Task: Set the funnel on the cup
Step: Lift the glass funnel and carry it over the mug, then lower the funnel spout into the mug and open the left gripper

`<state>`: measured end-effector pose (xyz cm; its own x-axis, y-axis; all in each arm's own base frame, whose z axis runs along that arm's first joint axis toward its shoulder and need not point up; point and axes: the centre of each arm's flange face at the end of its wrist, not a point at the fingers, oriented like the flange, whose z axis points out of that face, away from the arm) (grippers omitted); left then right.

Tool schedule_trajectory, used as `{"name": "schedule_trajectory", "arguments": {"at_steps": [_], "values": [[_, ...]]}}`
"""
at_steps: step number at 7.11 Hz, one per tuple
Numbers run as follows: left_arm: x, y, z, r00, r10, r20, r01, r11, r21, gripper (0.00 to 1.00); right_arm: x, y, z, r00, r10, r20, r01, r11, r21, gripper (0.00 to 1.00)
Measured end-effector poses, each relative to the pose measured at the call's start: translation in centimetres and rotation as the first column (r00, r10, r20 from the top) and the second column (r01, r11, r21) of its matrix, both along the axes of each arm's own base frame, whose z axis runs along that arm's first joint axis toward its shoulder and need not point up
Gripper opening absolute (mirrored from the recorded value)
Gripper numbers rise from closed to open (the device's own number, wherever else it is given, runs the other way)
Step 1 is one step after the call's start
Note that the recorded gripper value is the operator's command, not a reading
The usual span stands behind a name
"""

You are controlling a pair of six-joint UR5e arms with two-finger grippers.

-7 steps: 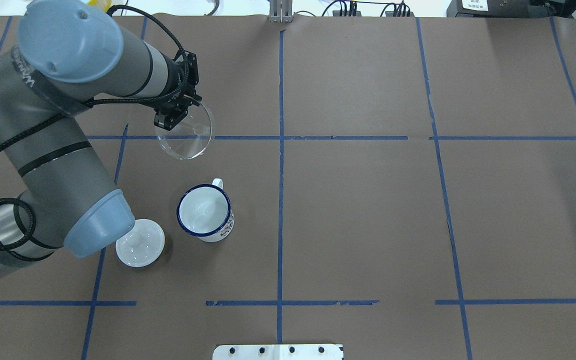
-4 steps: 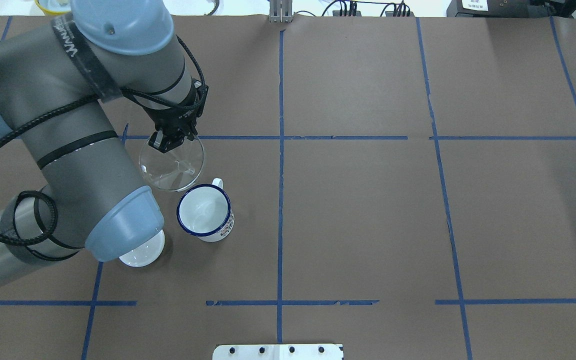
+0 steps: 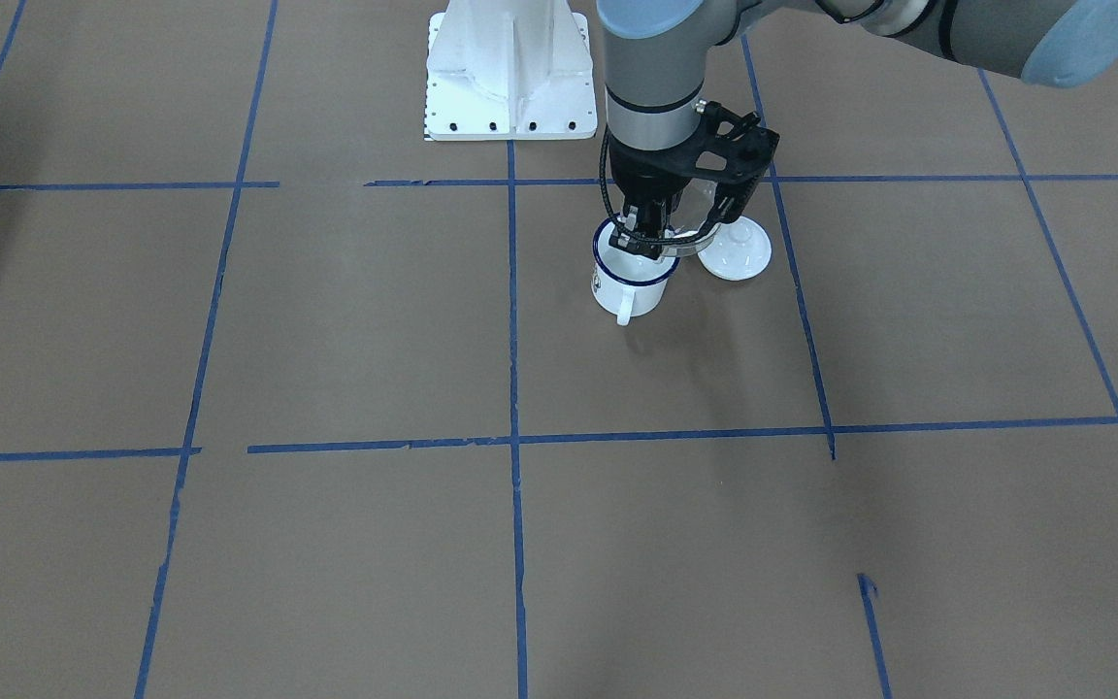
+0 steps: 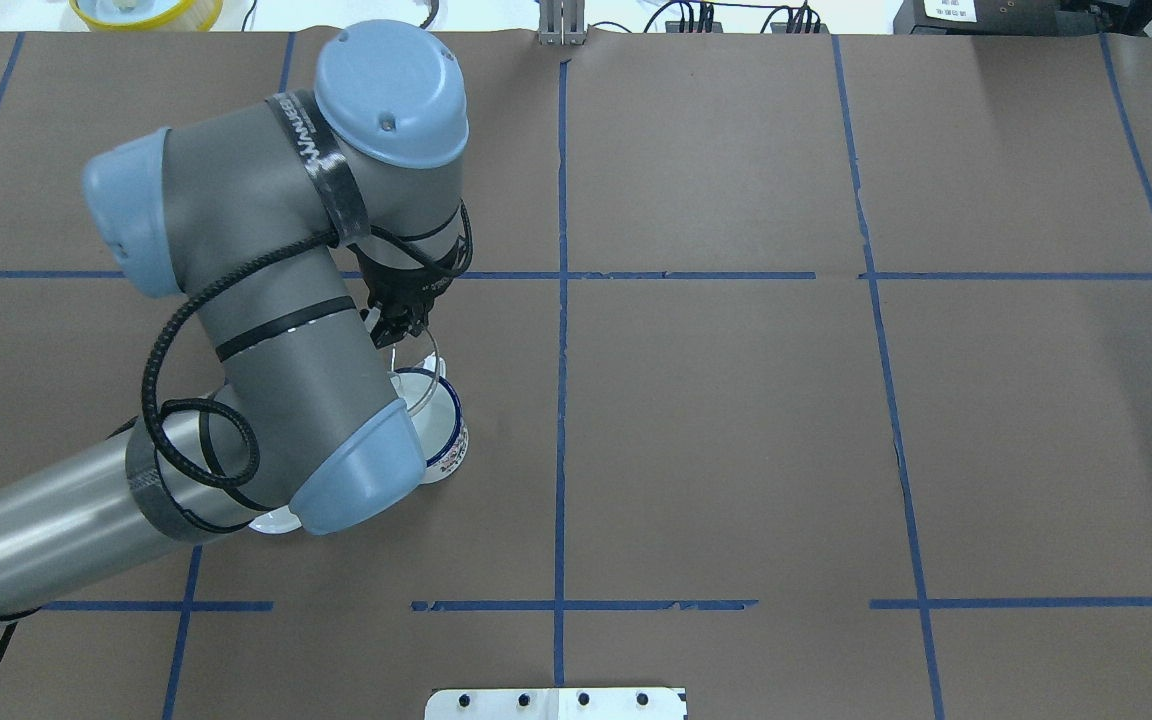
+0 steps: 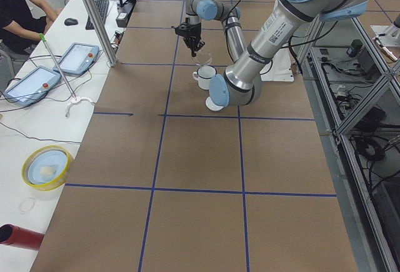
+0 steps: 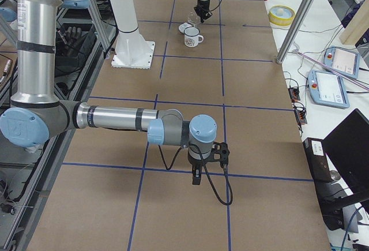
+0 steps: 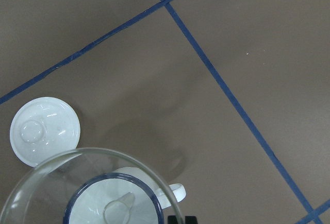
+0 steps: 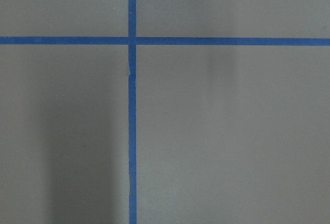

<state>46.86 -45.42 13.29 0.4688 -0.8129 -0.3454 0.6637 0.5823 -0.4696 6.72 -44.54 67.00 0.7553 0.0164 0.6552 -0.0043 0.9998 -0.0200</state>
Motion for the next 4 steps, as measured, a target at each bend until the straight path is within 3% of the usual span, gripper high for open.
{"name": "schedule_trajectory", "arguments": {"at_steps": [2,4], "values": [[2.9,2.2,0.9,0.998,0.057,0.019,-0.057,0.998,-0.007,0.0,0.0,0.0,0.0,1.0,0.0,0.0,0.0,1.0,0.0,1.0],[4.2,2.4,1.8,0.993,0.113,0.03,-0.114,0.993,0.015,0.0,0.0,0.0,0.0,1.0,0.0,0.0,0.0,1.0,0.0,1.0]]}}
